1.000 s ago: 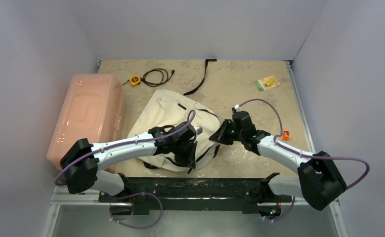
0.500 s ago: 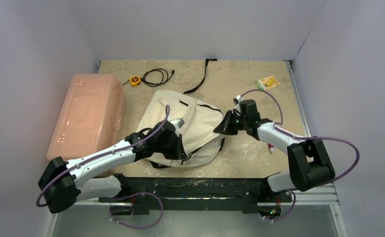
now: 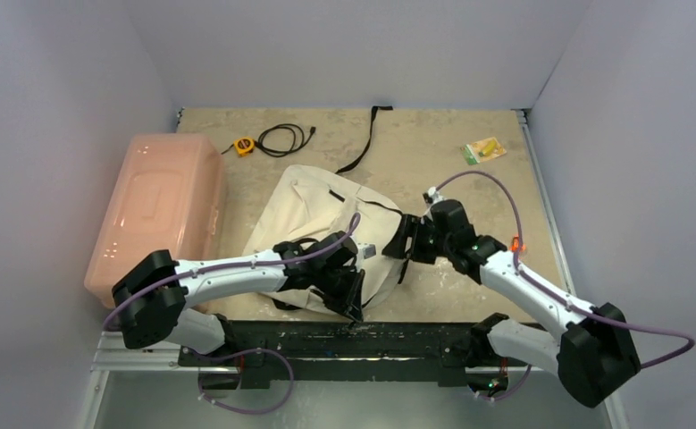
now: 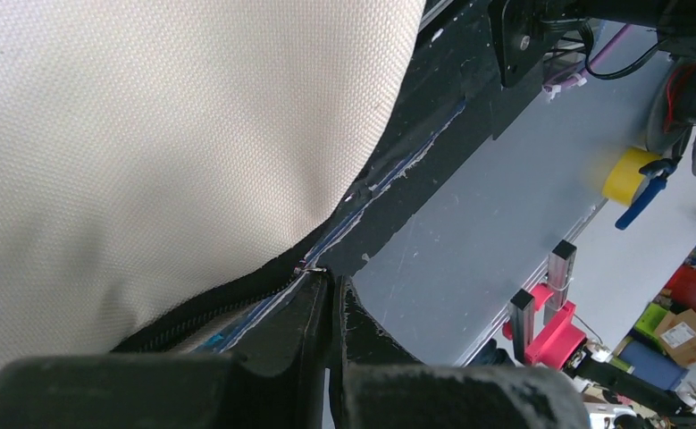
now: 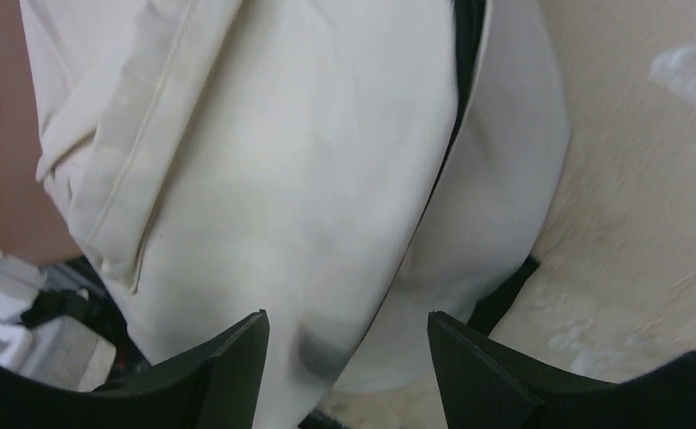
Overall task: Pack the student bag
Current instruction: Zip the student bag at the center of the board.
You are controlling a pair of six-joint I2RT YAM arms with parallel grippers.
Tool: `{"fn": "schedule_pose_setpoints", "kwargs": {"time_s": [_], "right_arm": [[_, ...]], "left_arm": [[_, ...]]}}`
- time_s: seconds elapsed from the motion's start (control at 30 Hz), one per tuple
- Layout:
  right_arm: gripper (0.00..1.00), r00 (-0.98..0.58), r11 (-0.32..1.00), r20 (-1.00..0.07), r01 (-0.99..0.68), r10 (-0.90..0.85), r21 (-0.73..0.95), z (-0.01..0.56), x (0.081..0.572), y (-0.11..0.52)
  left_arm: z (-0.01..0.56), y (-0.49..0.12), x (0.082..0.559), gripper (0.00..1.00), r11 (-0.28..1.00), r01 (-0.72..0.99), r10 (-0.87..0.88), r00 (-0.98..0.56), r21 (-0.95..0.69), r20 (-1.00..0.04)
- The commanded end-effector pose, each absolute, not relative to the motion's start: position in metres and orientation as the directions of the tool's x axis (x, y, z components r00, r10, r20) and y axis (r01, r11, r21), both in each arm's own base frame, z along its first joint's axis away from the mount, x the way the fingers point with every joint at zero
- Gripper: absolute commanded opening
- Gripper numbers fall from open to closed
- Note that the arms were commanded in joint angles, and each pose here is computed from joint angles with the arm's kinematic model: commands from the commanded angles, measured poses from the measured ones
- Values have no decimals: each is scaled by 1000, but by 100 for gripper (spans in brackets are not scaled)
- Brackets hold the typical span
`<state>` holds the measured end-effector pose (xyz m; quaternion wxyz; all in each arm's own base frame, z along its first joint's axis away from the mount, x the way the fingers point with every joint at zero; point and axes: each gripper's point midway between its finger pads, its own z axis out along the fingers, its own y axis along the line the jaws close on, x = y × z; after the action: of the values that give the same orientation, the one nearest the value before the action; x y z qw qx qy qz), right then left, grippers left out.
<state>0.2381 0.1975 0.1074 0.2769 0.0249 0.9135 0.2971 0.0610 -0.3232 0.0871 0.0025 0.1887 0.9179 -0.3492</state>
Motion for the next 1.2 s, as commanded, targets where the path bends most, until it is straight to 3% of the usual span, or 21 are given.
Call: {"fn": "schedule_pose_setpoints", "kwargs": {"time_s": [0.0, 0.2, 0.3, 0.33, 0.37, 0.4, 0.5, 0.67, 0.87, 1.17], "right_arm": [[70, -893, 690, -323, -19, 313, 723, 107, 193, 231], [63, -905, 609, -214, 59, 367, 791, 101, 176, 260], [52, -902, 602, -215, 60, 374, 796, 100, 178, 270], [38, -901, 602, -225, 49, 370, 797, 102, 178, 270], [12, -892, 610, -234, 57, 387, 791, 101, 183, 266], [0, -877, 627, -249, 72, 410, 776, 100, 191, 257], [0, -844, 653, -293, 88, 450, 752, 98, 214, 222], [0, -833, 682, -338, 62, 437, 729, 91, 234, 188], [0, -829, 720, -374, 50, 417, 692, 84, 240, 174], [0, -827, 796, -433, 29, 359, 604, 78, 249, 151]], "left_arm": [[104, -332, 52, 0, 644, 391, 398, -905, -657, -149], [115, -333, 56, 0, 644, 418, 392, -900, -640, -193], [112, -333, 60, 0, 667, 420, 385, -901, -615, -198], [108, -329, 63, 0, 696, 412, 376, -907, -588, -190], [101, -321, 66, 0, 739, 396, 361, -916, -545, -177], [92, -308, 71, 0, 796, 368, 330, -929, -480, -164], [71, -256, 82, 0, 938, 240, 214, -968, -250, -128], [52, -181, 88, 0, 999, 46, 42, -992, -28, -118], [53, -163, 97, 0, 998, -14, -23, -988, -64, -151], [37, -140, 73, 0, 999, -54, -53, -996, -1, -74]]}}
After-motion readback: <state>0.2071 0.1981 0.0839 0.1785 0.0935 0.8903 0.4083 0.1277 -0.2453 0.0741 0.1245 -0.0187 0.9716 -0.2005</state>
